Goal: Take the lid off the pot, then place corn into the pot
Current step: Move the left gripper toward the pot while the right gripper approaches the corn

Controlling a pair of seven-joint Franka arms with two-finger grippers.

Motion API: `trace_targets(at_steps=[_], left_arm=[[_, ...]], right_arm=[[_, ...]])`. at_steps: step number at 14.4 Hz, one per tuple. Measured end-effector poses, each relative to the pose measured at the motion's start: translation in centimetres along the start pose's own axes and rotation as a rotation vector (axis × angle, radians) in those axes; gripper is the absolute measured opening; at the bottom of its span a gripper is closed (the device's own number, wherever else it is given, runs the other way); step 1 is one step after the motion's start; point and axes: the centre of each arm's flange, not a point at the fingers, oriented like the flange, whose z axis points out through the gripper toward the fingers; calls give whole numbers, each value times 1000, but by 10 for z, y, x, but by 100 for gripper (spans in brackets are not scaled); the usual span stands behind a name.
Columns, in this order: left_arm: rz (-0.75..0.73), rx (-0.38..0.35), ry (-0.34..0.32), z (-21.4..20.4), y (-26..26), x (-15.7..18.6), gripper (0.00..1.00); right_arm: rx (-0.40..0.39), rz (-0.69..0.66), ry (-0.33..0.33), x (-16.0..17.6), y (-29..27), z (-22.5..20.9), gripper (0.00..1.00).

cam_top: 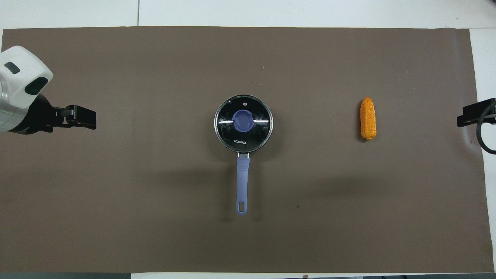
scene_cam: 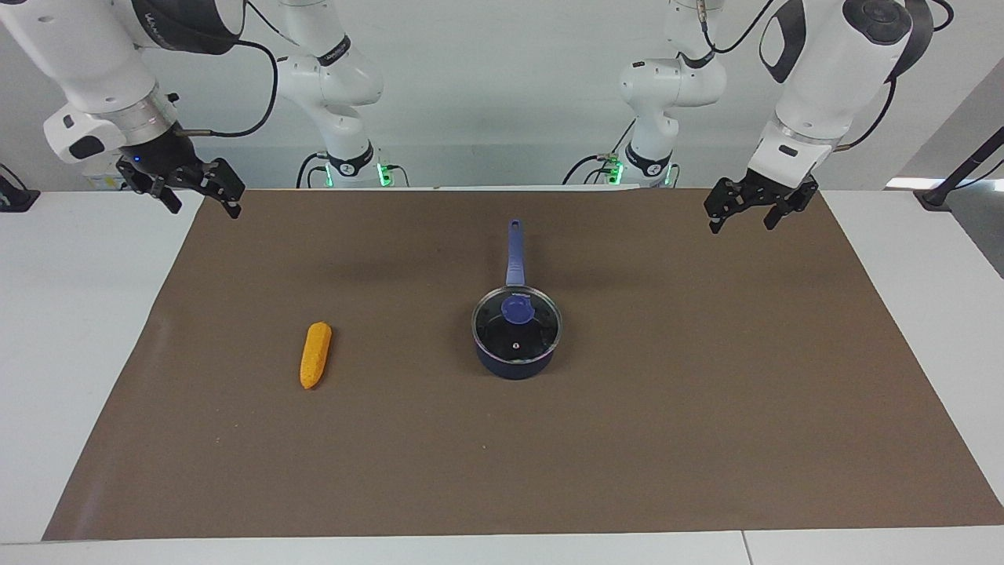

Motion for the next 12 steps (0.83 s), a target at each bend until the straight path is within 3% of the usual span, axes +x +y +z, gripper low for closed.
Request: trace_targets(at_steps=[6, 12], left_arm=[[0, 0, 0, 0, 0, 0, 100], [7, -3, -1, 0, 4, -1, 100]], right_arm=[[0, -5, 9, 1, -3, -1, 100], [5, -23, 136, 20, -13, 21, 100]])
